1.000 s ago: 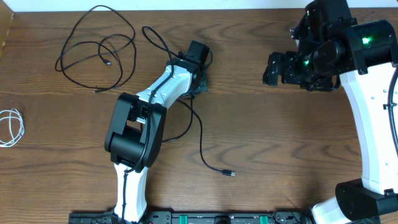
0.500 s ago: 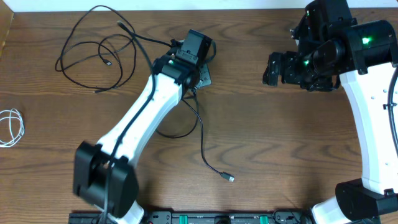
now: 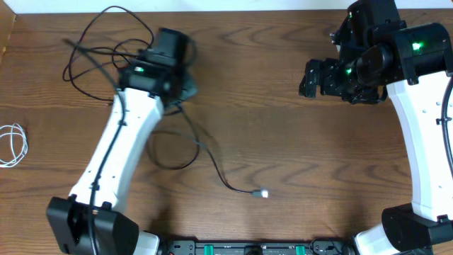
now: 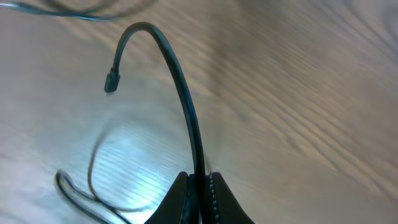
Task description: Untangle cables
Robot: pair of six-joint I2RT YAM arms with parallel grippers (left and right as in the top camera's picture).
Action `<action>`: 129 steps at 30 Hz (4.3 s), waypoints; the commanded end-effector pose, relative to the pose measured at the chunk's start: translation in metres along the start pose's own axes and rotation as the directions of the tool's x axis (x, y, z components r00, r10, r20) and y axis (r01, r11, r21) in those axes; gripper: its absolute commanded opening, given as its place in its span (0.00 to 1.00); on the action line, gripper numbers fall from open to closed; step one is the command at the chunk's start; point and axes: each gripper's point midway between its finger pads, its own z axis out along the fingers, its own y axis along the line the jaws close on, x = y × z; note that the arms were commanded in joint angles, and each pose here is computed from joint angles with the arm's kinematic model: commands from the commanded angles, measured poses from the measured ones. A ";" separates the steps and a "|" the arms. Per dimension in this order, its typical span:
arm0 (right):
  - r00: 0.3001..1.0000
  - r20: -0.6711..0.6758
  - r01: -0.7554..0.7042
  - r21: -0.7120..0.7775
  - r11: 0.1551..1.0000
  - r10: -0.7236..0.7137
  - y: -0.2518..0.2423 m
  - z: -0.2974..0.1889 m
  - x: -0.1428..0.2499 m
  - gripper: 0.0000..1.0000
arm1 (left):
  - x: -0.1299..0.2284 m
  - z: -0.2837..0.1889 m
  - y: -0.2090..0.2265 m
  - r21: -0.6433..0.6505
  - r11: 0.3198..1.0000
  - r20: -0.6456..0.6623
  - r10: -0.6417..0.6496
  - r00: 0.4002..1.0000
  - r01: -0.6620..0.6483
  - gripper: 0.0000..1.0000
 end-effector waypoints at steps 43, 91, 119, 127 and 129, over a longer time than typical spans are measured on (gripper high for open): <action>1.000 0.009 0.018 -0.001 1.000 -0.018 0.001 -0.004 0.001 0.99 | 0.010 -0.009 0.163 -0.075 0.899 -0.343 -0.429 0.836 0.431 0.47; 1.000 0.010 0.018 -0.001 1.000 -0.018 0.001 -0.004 0.001 0.99 | 0.119 0.138 0.178 -0.421 0.843 -0.188 -0.441 0.878 0.333 0.46; 1.000 0.010 0.018 -0.001 1.000 -0.018 0.001 -0.004 0.001 0.99 | 0.105 0.151 0.158 -0.229 0.966 -0.229 -0.174 0.958 0.121 0.08; 1.000 0.010 0.018 -0.001 1.000 -0.018 0.001 -0.004 0.001 0.99 | 0.036 0.091 0.128 -0.109 0.994 -0.071 -0.037 0.997 0.029 0.08; 1.000 0.010 0.018 -0.001 1.000 -0.018 0.001 -0.004 0.001 0.99 | 0.023 0.078 0.127 -0.107 0.994 -0.013 -0.020 1.000 0.018 0.07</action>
